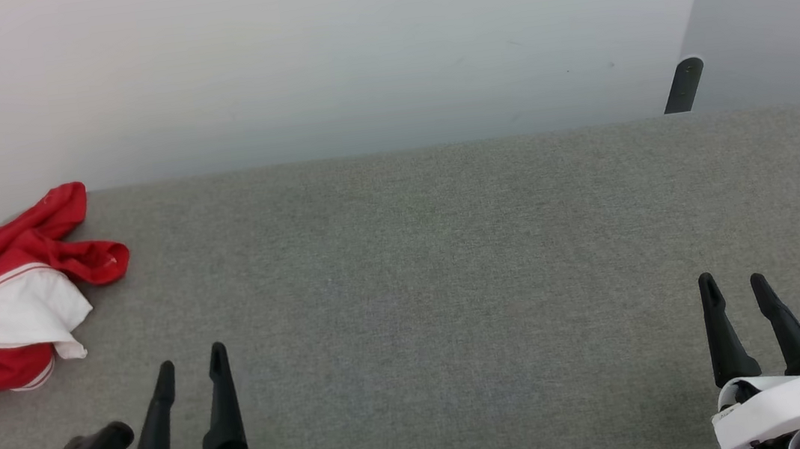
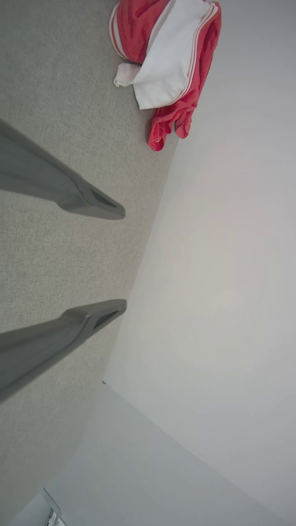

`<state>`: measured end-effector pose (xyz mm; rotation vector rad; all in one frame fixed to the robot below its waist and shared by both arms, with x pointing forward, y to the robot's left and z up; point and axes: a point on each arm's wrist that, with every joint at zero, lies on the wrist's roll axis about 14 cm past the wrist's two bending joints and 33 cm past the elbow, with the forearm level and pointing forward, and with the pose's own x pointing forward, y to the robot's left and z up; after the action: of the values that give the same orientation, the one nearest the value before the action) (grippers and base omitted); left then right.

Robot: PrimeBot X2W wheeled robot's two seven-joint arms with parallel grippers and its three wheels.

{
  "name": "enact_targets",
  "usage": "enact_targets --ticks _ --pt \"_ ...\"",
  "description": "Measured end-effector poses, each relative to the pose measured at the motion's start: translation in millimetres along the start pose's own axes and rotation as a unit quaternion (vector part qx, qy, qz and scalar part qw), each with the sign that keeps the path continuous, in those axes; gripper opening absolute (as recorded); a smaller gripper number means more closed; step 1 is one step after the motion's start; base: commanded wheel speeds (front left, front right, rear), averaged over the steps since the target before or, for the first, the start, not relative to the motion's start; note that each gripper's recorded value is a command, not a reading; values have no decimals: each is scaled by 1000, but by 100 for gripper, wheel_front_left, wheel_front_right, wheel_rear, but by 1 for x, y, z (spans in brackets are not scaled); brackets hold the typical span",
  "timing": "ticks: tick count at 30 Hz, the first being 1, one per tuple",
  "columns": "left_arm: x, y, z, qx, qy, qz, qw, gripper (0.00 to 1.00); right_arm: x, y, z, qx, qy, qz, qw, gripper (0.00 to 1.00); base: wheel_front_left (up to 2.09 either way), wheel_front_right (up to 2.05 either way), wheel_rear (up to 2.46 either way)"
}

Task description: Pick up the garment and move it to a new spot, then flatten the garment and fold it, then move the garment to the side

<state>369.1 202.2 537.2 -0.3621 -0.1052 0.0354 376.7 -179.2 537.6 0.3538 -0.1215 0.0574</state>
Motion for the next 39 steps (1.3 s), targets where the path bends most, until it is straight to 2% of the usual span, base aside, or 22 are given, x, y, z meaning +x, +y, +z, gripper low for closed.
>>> enact_targets --ticks 19,39 --pt "-3 -10 18 92 -43 -38 994 100 0 5 6 -96 -15 17 995 100 0 0 0" --pt "-11 -26 21 166 -63 -79 981 100 -5 17 15 -184 -33 41 982 100 0 0 0"
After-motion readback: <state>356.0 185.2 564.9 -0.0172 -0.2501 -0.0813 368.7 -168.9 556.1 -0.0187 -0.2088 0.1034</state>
